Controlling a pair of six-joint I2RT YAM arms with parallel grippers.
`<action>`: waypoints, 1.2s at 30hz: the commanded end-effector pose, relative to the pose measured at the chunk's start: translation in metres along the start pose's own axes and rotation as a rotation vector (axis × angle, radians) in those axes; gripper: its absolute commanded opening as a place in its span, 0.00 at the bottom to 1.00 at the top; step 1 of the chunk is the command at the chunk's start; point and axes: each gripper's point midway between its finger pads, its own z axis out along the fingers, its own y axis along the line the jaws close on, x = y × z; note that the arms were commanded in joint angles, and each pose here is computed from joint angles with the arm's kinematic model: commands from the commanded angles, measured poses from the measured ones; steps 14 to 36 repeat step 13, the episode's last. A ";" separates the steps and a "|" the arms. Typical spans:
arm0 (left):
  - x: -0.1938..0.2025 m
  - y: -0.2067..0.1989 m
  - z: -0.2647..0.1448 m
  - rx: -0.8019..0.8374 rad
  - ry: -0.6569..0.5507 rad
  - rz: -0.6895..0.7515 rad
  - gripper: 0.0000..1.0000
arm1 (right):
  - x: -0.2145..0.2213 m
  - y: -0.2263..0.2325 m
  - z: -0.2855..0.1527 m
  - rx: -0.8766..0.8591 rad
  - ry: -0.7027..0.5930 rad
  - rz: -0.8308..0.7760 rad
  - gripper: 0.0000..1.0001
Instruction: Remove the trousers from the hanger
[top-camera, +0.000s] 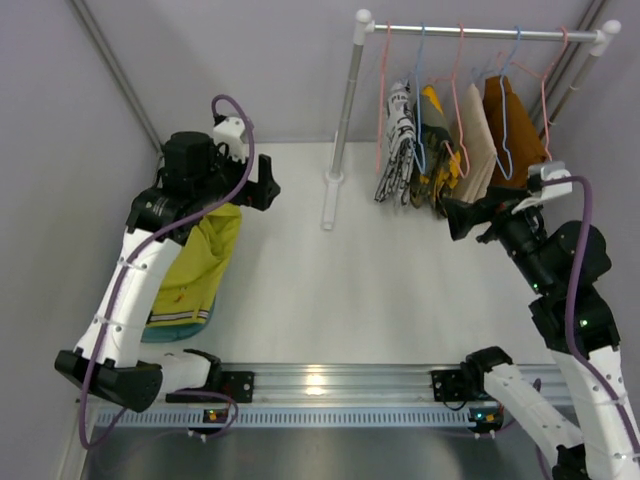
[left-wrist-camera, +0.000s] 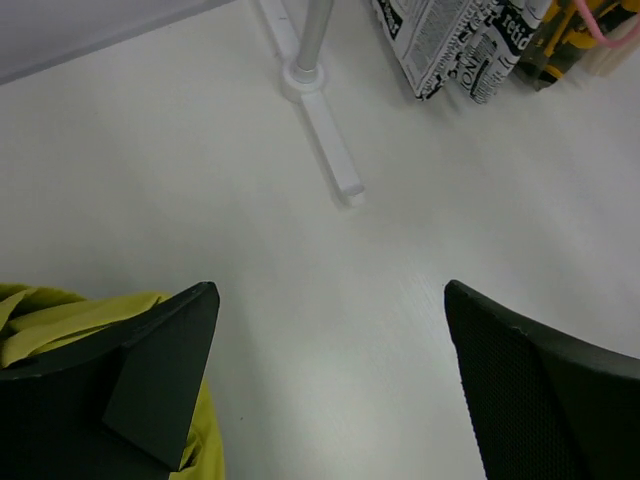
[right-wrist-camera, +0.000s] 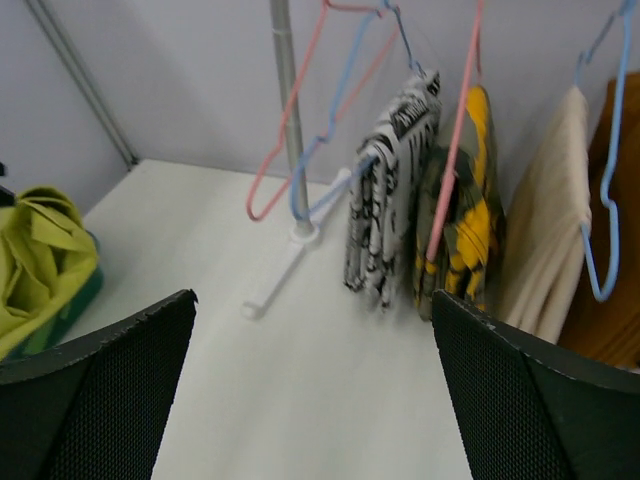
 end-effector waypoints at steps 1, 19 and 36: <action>-0.010 0.018 -0.023 -0.128 -0.075 -0.003 0.99 | 0.028 -0.019 -0.012 0.070 0.048 0.004 0.99; 0.003 0.033 -0.038 -0.229 -0.093 -0.006 0.99 | 0.049 -0.025 -0.017 0.081 0.069 0.031 1.00; 0.003 0.033 -0.038 -0.229 -0.093 -0.006 0.99 | 0.049 -0.025 -0.017 0.081 0.069 0.031 1.00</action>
